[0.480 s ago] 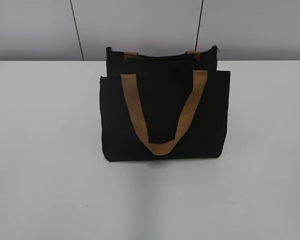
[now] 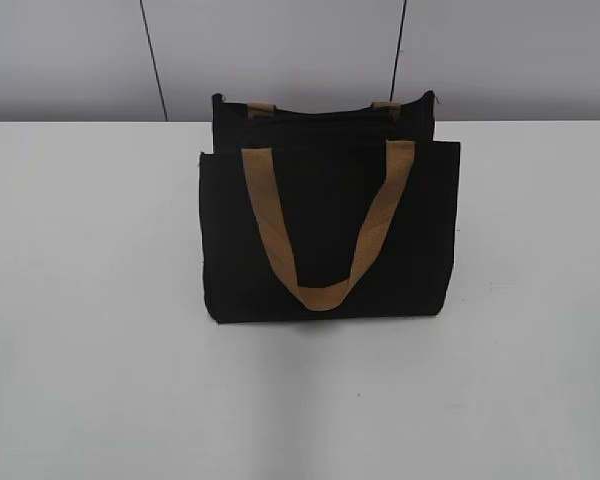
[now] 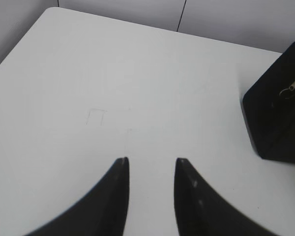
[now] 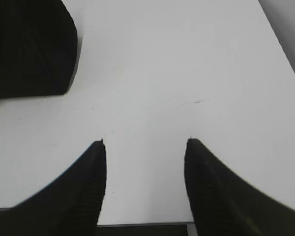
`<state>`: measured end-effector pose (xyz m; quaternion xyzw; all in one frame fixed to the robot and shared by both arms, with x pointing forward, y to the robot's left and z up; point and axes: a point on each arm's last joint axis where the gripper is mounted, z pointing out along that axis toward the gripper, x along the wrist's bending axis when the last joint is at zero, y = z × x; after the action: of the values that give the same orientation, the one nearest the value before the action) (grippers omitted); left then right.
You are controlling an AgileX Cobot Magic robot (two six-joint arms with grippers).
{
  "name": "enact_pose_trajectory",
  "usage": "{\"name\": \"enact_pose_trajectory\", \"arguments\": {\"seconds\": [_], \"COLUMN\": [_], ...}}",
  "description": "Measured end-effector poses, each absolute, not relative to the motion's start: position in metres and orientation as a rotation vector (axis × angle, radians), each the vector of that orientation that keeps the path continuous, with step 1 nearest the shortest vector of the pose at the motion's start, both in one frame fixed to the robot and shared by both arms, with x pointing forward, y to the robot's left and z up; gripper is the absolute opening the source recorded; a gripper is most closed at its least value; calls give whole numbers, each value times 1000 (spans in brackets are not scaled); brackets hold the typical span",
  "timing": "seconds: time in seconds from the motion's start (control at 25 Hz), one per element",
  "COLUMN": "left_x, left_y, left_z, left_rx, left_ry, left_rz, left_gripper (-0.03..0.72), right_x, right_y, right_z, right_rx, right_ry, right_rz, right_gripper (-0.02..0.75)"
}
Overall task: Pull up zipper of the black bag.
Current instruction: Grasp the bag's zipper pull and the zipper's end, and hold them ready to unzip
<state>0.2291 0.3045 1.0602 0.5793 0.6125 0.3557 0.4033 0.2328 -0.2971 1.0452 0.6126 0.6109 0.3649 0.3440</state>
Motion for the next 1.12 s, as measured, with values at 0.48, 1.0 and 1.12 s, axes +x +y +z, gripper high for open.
{"name": "enact_pose_trajectory", "arguments": {"seconds": [0.48,1.0,1.12], "left_x": [261,366,388], "left_y": [302,282,274], "left_z": [1093,1107,1104], "left_rx": [1420,1438,1446], "left_ry": [1492,1328,1289], "left_rz": [935,929,917], "left_gripper": [239,239,239], "right_x": [233,233,233], "right_y": [-297,-297,-297], "right_z": [1045,1045,1045], "right_rx": [1591,1592,1592], "right_ry": [1587,1588,1588], "right_rz": [948,950,951], "right_gripper": [401,401,401]}}
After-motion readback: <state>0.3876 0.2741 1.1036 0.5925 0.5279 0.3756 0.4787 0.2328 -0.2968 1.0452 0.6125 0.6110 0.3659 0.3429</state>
